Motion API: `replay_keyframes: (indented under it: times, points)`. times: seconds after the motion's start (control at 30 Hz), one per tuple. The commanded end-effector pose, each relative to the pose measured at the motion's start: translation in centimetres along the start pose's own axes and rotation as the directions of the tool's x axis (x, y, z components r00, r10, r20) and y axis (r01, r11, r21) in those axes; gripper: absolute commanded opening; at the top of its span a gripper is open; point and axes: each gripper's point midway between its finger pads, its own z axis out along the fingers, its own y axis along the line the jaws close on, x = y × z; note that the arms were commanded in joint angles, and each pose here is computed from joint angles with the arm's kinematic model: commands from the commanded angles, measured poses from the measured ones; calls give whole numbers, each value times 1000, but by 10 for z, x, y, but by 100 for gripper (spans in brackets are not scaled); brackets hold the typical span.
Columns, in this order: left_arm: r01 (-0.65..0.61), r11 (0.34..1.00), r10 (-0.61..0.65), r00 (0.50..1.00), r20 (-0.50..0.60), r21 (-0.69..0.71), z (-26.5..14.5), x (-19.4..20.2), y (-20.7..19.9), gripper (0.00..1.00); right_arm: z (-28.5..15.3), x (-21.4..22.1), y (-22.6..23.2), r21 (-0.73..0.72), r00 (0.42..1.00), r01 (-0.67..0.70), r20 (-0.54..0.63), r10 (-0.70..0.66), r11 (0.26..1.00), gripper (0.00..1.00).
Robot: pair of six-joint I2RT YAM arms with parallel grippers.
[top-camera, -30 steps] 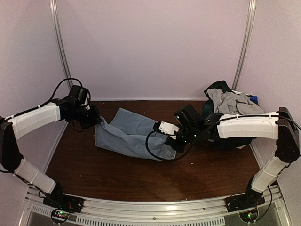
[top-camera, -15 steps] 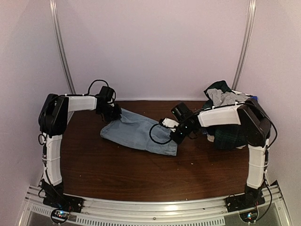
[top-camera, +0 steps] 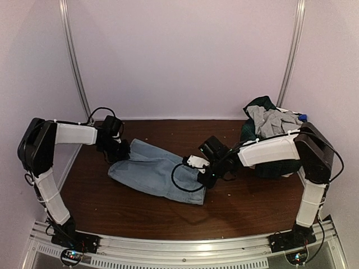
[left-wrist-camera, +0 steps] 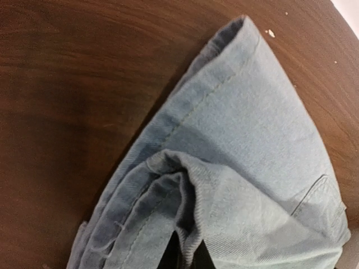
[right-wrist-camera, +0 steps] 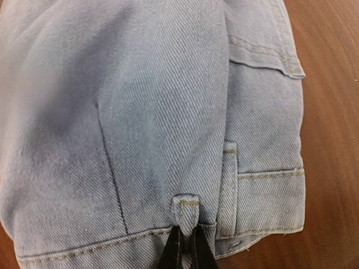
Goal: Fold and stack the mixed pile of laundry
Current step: Fold the flattened skirt at the center of the board.
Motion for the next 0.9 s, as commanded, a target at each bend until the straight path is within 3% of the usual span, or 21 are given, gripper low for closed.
replay_keyframes:
  times: [0.0, 0.13, 0.37, 0.7, 0.8, 0.87]
  points:
    - [14, 1000, -14, 992, 122, 4, -54, -27, 5, 0, -22, 22, 38, -99, 998, -48, -34, 44, 994, 0]
    - [0, 1000, -1, 987, 163, 5, -74, -42, 0, 0, -35, 19, 32, -75, 999, -44, -29, 41, 996, 0]
    - [-33, 999, 30, 982, 185, 11, -72, -69, -16, 0, -37, 13, 15, -60, 997, -56, -48, 53, 997, 0]
    - [-50, 999, 47, 988, 145, 15, -25, -88, -27, 0, -20, 16, -18, -42, 992, -104, -70, 101, 994, 1]
    - [-43, 999, 43, 993, 106, -5, -11, -84, -21, 10, -9, 20, -18, -51, 989, -112, -104, 106, 992, 35]
    - [-38, 999, 39, 993, 107, -11, -13, -83, -18, 23, -9, 18, -21, -38, 988, -124, -99, 119, 992, 47]
